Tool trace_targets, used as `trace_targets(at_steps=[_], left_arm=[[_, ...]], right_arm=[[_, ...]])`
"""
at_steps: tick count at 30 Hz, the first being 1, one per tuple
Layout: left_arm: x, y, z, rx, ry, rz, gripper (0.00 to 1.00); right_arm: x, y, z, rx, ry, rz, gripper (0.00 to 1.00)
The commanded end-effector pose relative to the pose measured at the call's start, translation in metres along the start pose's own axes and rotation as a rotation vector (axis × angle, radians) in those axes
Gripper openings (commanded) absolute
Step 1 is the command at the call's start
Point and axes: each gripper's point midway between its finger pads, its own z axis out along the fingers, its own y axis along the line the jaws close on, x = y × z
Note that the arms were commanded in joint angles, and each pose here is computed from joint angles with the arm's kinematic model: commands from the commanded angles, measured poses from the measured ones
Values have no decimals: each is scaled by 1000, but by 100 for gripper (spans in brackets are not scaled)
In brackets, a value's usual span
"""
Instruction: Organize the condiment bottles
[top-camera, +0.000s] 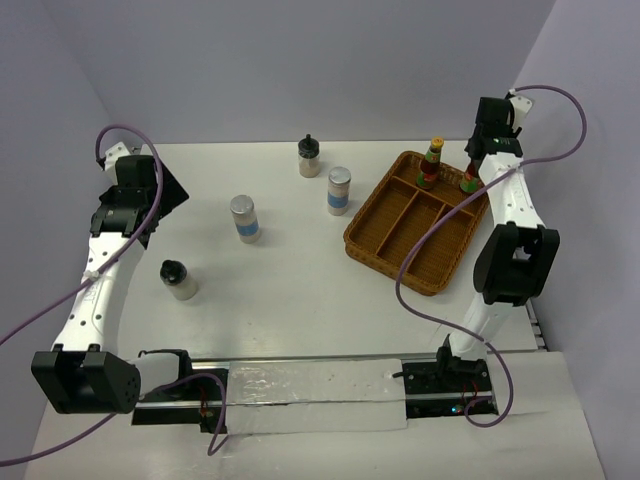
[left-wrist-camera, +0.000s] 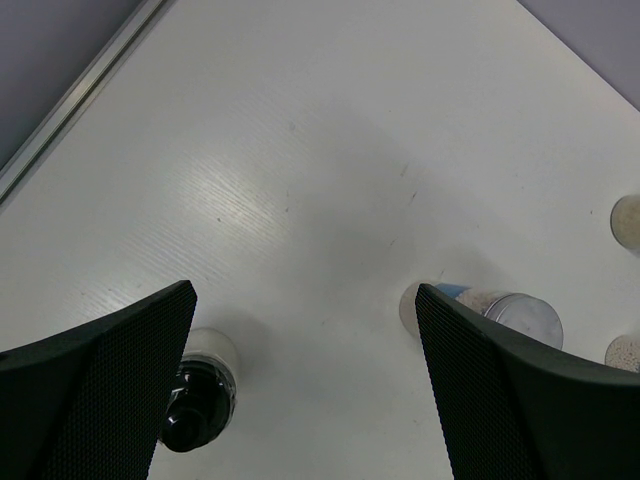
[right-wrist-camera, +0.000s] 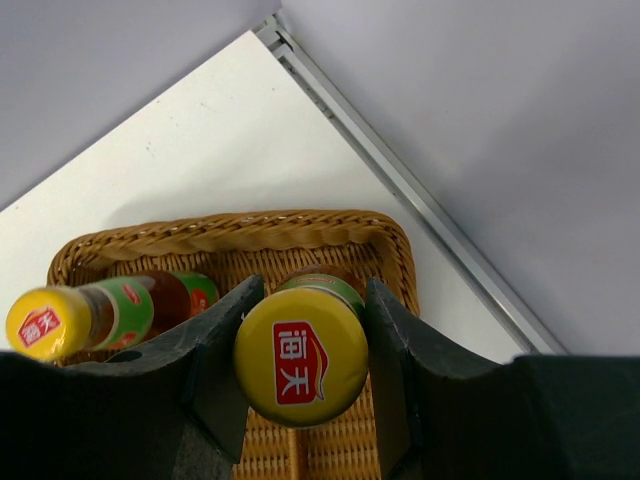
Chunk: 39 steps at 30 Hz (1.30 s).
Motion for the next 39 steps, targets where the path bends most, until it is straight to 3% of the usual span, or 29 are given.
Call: trace_targets(at_steps=[1,22,27,28,29,34,39], left_arm=[[-24,-8,-4,24,-64,-21,100],[-15,-6,-3,27,-48,-29,100],[-16,-5,-4,25,-49,-30,99],[-16,-6,-4,26,-49,-31,100],[-16,-6,-5,28,-50,-32,99],[-16,-5,-8,32,-52,-34,100],[-17,-4,-12,38,-57,-37,99]], right_arm=[[-55,11,5,-13,-153,80,9],[29,34,50,-103,-3,18,11],[36,39,49,-141,12,16,26],[37,39,48,-143,14,15,35],[38,40,48,-149,16,15,50],[30,45,39,-178,14,18,81],[1,50,17,-227,-14,32,88]])
